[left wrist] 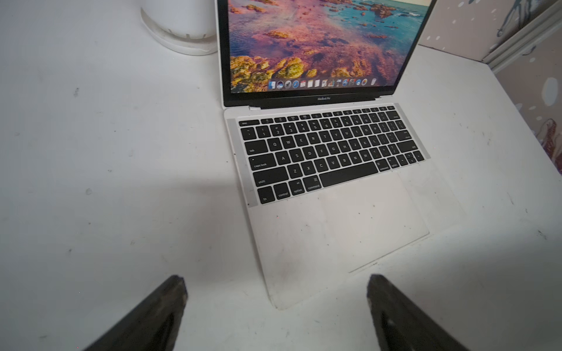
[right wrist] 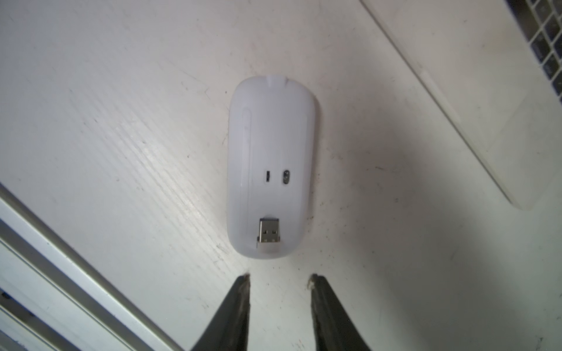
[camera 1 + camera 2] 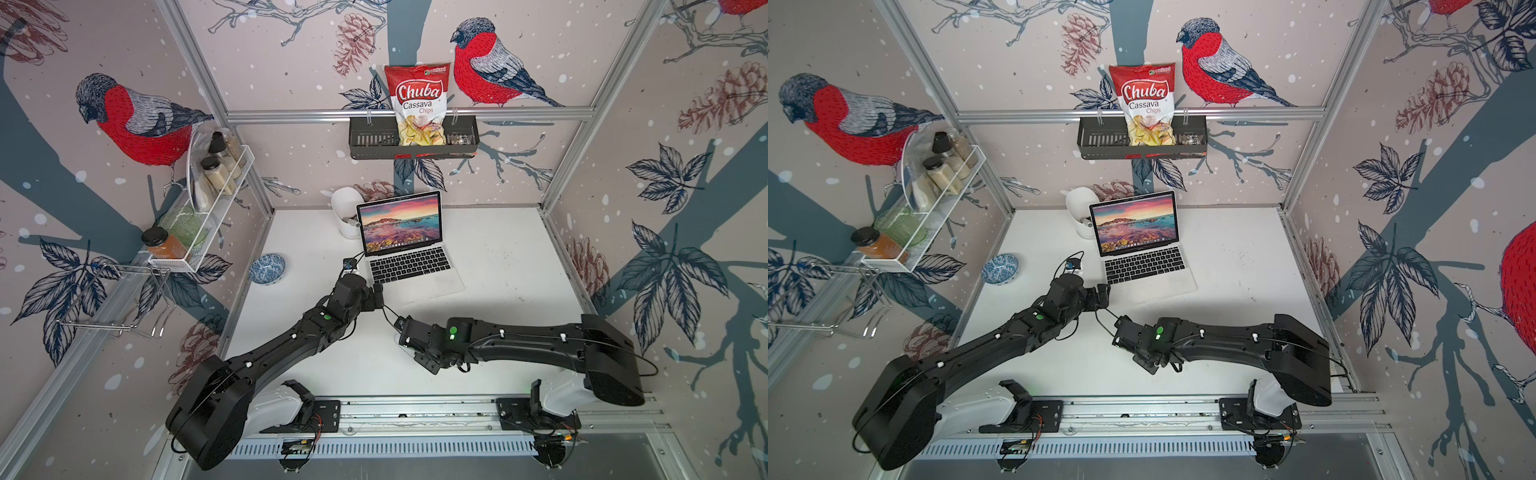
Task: Remove the wireless mouse receiver from the laptop
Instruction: Insert the USB plug into the mouse.
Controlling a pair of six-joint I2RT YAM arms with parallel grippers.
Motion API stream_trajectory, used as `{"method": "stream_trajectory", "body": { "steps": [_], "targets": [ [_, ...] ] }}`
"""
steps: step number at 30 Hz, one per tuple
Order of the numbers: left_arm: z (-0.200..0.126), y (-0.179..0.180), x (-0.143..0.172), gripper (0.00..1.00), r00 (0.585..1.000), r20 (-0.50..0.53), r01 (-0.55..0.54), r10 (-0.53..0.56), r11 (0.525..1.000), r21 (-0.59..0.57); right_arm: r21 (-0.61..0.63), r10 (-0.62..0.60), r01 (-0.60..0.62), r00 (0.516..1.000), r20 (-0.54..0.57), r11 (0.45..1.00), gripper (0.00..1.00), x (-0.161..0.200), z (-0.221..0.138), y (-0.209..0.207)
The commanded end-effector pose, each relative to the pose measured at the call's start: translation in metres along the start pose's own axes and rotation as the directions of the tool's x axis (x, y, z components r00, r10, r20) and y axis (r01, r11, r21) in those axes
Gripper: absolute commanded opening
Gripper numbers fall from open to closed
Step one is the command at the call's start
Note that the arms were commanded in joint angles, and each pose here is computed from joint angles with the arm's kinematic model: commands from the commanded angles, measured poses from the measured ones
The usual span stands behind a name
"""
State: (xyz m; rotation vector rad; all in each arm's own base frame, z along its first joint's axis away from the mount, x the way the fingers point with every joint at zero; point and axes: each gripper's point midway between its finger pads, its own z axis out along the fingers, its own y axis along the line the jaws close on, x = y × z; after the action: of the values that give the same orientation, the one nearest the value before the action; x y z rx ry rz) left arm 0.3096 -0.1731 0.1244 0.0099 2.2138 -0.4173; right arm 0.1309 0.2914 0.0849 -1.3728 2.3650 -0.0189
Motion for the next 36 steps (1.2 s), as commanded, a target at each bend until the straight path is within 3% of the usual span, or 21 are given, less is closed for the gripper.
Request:
{"method": "stream_trajectory", "body": {
  "steps": [1,4,6,8,12,15,16,18,20,22,25,27,29,30,36],
  "targets": [
    [-0.007,-0.036,-0.033,0.97,0.990,0.128,-0.080,0.059,0.983,0.162,0.090,0.094,-0.105,0.989,0.117,0.990,0.38,-0.018,-0.028,-0.031],
    [-0.022,-0.069,-0.068,0.98,0.957,0.253,-0.207,0.138,0.941,0.267,0.082,0.256,-0.298,0.908,0.331,0.951,0.43,-0.044,-0.063,-0.068],
    [-0.036,-0.090,-0.092,0.98,0.920,0.339,-0.304,0.194,0.901,0.310,-0.003,0.378,-0.417,0.820,0.431,0.909,0.43,-0.053,-0.083,-0.091],
    [-0.049,-0.112,-0.107,0.98,0.869,0.420,-0.420,0.261,0.837,0.350,-0.097,0.429,-0.444,0.753,0.500,0.891,0.44,-0.058,-0.101,-0.101],
    [-0.070,-0.148,-0.109,0.98,0.696,0.557,-0.696,0.453,0.616,0.369,-0.126,0.362,-0.380,0.652,0.667,0.916,0.47,-0.054,-0.137,-0.107],
    [-0.066,-0.158,-0.099,0.98,0.572,0.582,-0.817,0.578,0.465,0.341,-0.133,0.350,-0.382,0.583,0.733,0.914,0.55,-0.045,-0.151,-0.116],
    [-0.061,-0.160,-0.096,0.98,0.538,0.570,-0.842,0.621,0.419,0.339,-0.139,0.345,-0.374,0.567,0.748,0.917,0.56,-0.043,-0.154,-0.117],
    [-0.047,-0.159,-0.092,0.98,0.497,0.510,-0.866,0.702,0.369,0.337,-0.132,0.319,-0.347,0.567,0.759,0.929,0.57,-0.040,-0.154,-0.117],
    [-0.033,-0.160,-0.090,0.97,0.443,0.443,-0.892,0.780,0.331,0.310,-0.090,0.278,-0.322,0.605,0.746,0.942,0.57,-0.038,-0.145,-0.116],
    [-0.018,-0.161,-0.072,0.97,0.337,0.357,-0.931,0.871,0.253,0.264,-0.026,0.231,-0.309,0.651,0.723,0.951,0.57,-0.037,-0.135,-0.119],
    [-0.001,-0.156,-0.018,0.98,0.141,0.206,-0.949,0.968,0.073,0.308,0.046,0.188,-0.305,0.693,0.696,0.951,0.58,-0.036,-0.126,-0.127],
    [0.006,-0.140,0.026,0.98,0.012,0.085,-0.918,0.996,-0.023,0.396,0.037,0.214,-0.335,0.678,0.703,0.941,0.57,-0.036,-0.129,-0.136],
    [0.005,-0.120,0.060,0.97,-0.084,0.010,-0.877,0.996,-0.078,0.474,-0.009,0.248,-0.349,0.647,0.721,0.937,0.57,-0.034,-0.133,-0.140],
    [0.004,-0.112,0.073,0.97,-0.116,-0.005,-0.860,0.993,-0.098,0.500,-0.023,0.255,-0.353,0.627,0.736,0.935,0.57,-0.032,-0.137,-0.142],
    [-0.008,-0.092,0.094,0.97,-0.178,0.013,-0.826,0.984,-0.156,0.542,-0.042,0.254,-0.377,0.535,0.805,0.925,0.58,-0.015,-0.157,-0.150]
  ]
}}
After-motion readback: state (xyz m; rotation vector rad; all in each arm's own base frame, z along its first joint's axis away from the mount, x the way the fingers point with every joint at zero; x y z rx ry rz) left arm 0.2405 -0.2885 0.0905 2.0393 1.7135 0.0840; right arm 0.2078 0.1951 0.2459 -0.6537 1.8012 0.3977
